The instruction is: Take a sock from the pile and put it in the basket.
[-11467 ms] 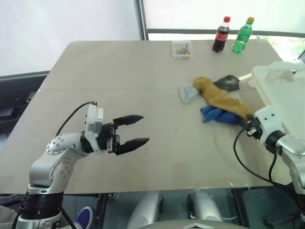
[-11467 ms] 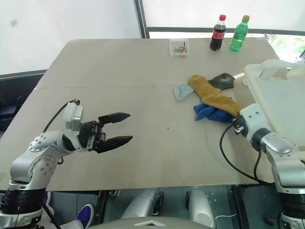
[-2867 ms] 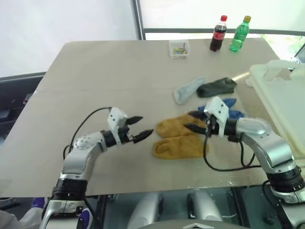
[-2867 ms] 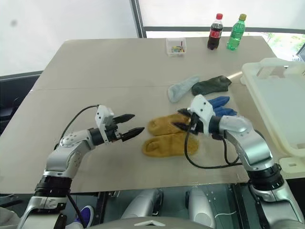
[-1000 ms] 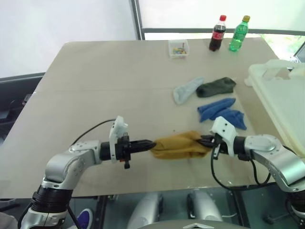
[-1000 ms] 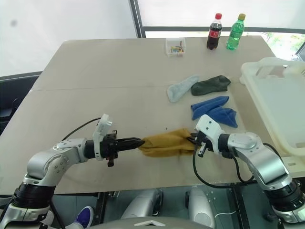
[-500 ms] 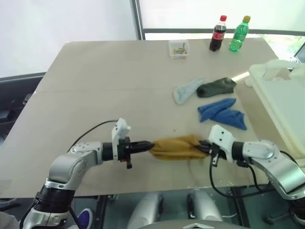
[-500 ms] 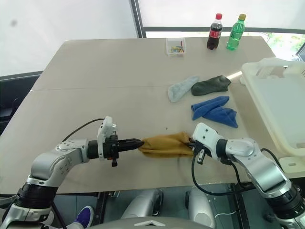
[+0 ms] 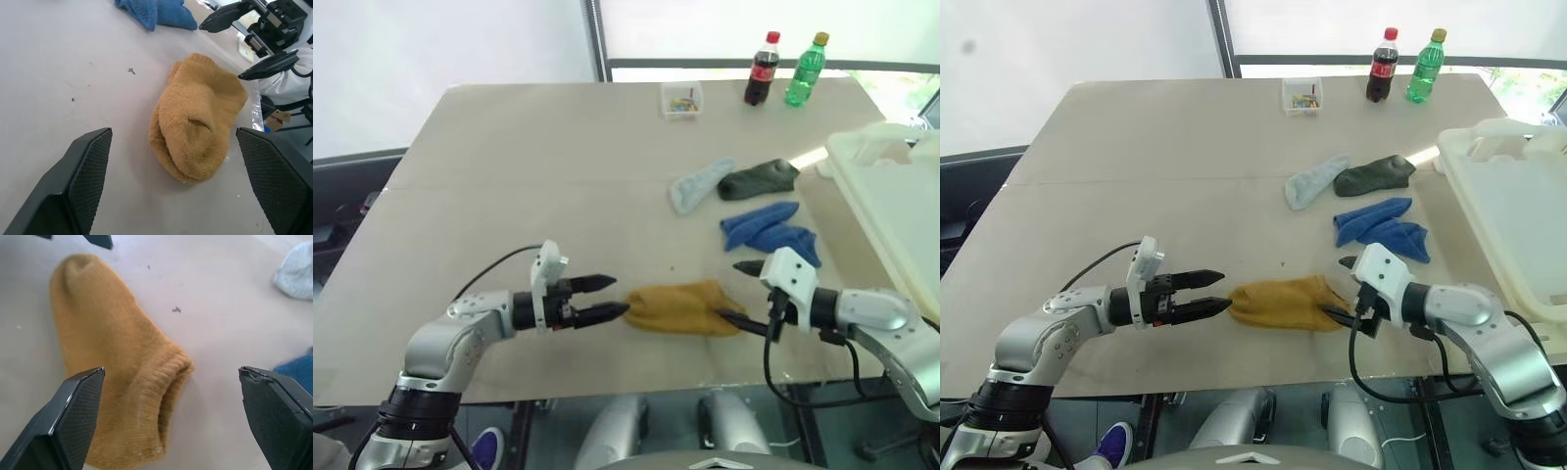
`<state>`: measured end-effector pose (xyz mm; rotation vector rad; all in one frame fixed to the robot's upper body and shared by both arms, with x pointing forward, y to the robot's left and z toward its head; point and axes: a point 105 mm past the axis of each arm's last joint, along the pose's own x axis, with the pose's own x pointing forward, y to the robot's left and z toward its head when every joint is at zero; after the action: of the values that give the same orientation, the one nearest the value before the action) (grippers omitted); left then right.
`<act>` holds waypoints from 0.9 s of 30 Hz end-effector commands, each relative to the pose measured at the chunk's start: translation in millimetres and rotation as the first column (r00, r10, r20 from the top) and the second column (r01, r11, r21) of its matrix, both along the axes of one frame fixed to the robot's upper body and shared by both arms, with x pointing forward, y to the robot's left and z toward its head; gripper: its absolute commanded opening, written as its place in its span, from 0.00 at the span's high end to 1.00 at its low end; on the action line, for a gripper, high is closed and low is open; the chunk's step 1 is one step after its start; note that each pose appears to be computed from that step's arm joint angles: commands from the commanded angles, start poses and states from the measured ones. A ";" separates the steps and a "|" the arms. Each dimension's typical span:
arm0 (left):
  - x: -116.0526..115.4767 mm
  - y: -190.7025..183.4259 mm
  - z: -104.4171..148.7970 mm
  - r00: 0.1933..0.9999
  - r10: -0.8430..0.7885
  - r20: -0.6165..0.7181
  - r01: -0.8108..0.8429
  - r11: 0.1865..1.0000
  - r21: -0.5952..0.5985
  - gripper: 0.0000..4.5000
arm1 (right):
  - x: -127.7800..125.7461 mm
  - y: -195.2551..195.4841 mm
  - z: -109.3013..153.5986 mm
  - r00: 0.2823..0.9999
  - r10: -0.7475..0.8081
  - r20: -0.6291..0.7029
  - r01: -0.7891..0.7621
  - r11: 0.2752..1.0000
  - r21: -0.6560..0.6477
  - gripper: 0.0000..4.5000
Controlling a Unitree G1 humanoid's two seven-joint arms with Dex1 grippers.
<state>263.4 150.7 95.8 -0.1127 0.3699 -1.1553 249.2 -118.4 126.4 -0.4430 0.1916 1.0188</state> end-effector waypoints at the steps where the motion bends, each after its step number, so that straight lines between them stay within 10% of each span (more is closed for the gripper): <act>1: 9.0 -13.0 -4.1 0.998 0.003 0.062 -0.006 0.999 0.035 0.03 | 5.6 6.4 -0.2 0.996 0.017 0.090 -0.015 1.000 -0.026 0.00; 8: 13.5 -26.1 -20.8 0.989 -0.014 0.147 -0.008 0.989 0.146 0.03 | 10.9 -4.9 -55.4 0.989 0.079 0.125 -0.035 0.946 -0.321 0.00; 14: 8.3 -22.5 9.2 0.986 -0.013 0.164 0.024 0.997 -0.068 0.03 | 18.1 1.5 -1.7 0.977 -0.022 0.211 0.030 0.999 -0.036 0.00; 19: 11.1 -3.7 17.7 0.987 -0.040 0.157 0.052 0.996 -0.076 0.02 | 3.3 4.9 10.8 0.980 0.019 0.197 -0.024 0.999 0.022 0.39; 25: 3.3 2.3 17.0 0.985 -0.133 0.112 0.140 0.988 -0.059 0.54 | -10.4 12.6 1.7 0.989 0.089 0.118 -0.093 0.995 0.028 0.97; 27: 3.8 3.2 14.0 0.984 -0.139 0.114 0.144 0.989 -0.040 0.74 | -11.2 15.3 -10.9 0.989 0.107 0.103 -0.107 0.994 -0.014 1.00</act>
<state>267.8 155.6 106.2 -0.0875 0.2674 -1.2773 242.3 -108.7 116.3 -0.4860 0.0980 1.0692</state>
